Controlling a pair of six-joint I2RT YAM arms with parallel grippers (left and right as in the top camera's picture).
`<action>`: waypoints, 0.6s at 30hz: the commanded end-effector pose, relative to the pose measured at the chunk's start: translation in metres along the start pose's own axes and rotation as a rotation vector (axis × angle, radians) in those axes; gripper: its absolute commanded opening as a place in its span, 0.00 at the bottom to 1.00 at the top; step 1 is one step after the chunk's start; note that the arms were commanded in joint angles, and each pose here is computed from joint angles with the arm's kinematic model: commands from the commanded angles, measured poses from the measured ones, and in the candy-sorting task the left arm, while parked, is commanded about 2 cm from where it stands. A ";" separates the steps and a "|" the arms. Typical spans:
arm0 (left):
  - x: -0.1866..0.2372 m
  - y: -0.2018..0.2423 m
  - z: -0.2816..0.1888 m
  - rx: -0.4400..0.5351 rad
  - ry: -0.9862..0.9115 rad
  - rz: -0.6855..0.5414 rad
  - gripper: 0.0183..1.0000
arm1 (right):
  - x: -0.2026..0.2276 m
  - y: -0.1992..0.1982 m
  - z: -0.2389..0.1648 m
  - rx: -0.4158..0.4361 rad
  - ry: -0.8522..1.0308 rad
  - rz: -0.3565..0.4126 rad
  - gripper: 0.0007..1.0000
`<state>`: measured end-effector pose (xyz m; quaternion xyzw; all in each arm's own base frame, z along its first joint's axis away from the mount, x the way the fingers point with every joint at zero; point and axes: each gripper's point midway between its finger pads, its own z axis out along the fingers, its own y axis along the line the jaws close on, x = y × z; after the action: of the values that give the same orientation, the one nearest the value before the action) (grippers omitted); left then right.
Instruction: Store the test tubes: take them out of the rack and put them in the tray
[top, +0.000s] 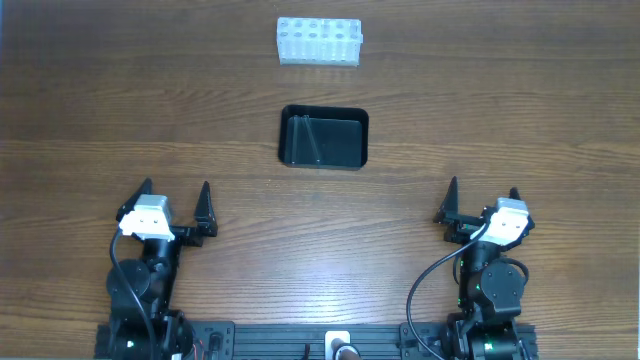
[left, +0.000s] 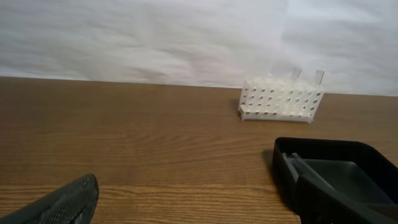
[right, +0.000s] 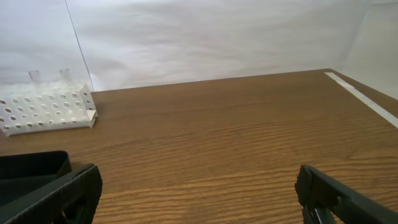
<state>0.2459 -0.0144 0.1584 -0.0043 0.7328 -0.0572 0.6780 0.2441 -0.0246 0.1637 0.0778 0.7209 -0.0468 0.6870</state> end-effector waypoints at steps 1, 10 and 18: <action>0.001 -0.001 0.000 0.008 -0.001 0.018 1.00 | 0.001 -0.003 0.000 0.014 -0.004 0.006 0.99; 0.001 -0.001 0.000 0.008 -0.001 0.018 1.00 | -0.034 0.006 0.005 -0.026 -0.099 0.072 0.99; 0.001 -0.001 0.000 0.008 -0.001 0.018 1.00 | -0.077 0.037 0.044 -0.130 -0.007 0.051 0.99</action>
<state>0.2458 -0.0145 0.1589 -0.0041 0.7321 -0.0574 0.6787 0.2763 -0.0130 0.2105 0.0730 0.7140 -0.0128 0.6963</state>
